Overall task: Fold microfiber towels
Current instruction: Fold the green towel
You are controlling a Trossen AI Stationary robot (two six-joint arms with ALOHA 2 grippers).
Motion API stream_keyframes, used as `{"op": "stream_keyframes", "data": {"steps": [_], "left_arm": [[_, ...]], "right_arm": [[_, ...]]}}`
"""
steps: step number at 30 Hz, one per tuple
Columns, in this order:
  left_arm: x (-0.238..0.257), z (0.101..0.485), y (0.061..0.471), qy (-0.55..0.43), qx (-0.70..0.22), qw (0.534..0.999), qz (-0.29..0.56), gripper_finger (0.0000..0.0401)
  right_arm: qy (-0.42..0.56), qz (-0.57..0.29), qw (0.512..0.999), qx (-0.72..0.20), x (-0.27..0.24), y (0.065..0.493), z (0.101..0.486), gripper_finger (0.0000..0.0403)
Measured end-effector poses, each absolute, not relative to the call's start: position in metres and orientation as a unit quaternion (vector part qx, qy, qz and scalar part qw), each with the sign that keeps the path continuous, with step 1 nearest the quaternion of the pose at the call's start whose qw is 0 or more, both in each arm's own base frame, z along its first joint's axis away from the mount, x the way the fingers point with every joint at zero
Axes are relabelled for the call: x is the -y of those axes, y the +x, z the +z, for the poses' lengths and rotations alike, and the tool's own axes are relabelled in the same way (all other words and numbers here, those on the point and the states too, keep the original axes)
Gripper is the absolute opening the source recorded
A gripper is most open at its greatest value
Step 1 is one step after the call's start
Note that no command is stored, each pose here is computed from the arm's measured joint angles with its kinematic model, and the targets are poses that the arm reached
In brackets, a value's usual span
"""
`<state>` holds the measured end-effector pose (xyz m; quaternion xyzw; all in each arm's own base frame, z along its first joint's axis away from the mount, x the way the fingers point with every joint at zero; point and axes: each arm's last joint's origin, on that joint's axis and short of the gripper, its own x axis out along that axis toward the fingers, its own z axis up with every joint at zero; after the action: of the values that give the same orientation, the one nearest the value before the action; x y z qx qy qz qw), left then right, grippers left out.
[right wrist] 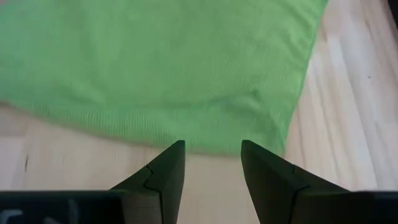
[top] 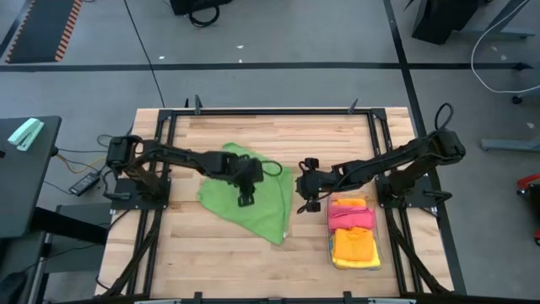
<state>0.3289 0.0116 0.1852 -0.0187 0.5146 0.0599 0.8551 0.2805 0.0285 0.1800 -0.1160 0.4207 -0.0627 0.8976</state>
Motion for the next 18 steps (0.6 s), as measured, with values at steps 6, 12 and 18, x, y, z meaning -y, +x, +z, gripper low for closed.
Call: {"op": "stream_keyframes", "data": {"steps": [6, 12, 18], "left_arm": [[0.02, 0.193, 0.341, 0.0, -0.449, 0.893, 0.016, 0.0138], [0.034, 0.196, 0.344, 0.007, -0.424, 0.906, -0.002, 0.0135], [0.035, 0.196, 0.344, 0.006, -0.425, 0.905, -0.002, 0.0134]], "right_arm": [[-0.11, -0.072, 0.924, -0.36, -0.015, 0.28, 0.169, 0.0165], [-0.094, -0.072, 0.939, -0.324, 0.005, 0.283, 0.17, 0.0165], [-0.058, -0.056, 0.944, -0.318, 0.031, 0.294, 0.162, 0.0149]]}}
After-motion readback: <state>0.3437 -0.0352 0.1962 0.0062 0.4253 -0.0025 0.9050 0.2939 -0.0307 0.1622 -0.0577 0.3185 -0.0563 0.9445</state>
